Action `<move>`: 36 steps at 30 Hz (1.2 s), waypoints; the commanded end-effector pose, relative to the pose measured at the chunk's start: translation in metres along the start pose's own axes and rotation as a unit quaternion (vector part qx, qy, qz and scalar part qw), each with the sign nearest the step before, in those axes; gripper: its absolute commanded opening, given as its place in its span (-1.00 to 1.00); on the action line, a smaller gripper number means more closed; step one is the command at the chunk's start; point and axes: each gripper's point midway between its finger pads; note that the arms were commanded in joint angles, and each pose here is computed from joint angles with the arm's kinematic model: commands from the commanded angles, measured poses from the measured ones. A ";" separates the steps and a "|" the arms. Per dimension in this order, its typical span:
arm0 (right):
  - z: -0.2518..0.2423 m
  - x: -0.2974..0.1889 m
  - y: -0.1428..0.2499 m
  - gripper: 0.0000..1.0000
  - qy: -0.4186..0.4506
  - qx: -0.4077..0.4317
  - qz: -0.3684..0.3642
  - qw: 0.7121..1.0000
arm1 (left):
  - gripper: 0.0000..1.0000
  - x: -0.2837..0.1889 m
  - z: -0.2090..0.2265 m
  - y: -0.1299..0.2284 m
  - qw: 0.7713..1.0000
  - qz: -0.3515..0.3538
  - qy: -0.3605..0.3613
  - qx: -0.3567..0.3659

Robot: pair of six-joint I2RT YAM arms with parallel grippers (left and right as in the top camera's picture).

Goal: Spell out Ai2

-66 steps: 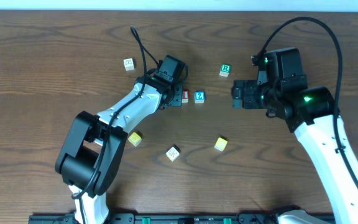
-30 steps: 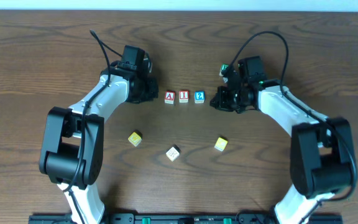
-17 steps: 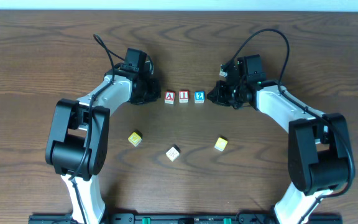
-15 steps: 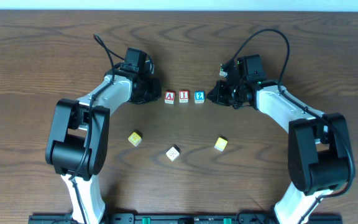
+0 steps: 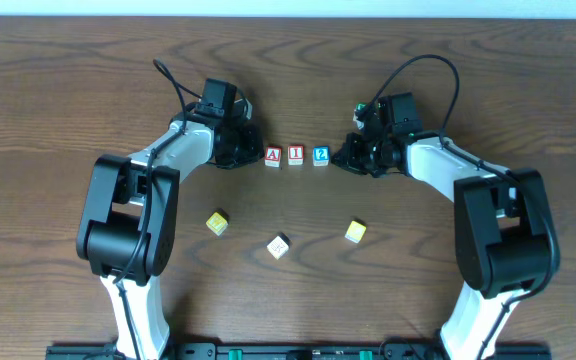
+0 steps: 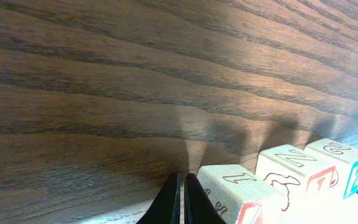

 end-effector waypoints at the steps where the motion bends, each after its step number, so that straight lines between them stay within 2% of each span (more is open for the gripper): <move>1: 0.005 0.000 0.000 -0.97 -0.013 0.010 0.003 1.000 | -0.88 0.013 0.003 0.010 1.000 0.019 0.002 -0.005; 21: 0.016 0.005 0.004 -0.97 -0.026 -0.002 0.008 1.000 | -0.88 0.016 -0.005 0.013 1.000 0.020 0.003 -0.001; 36: 0.026 0.009 0.008 -0.97 -0.034 -0.015 0.011 0.999 | -0.88 0.020 -0.011 0.018 0.999 0.025 0.002 -0.025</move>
Point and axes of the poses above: each gripper's point midway between its finger pads, its own x axis out along the fingers, its own z axis along the line the jaws close on, y = z × x, and after that the axes turned 1 degree about x, right-handed
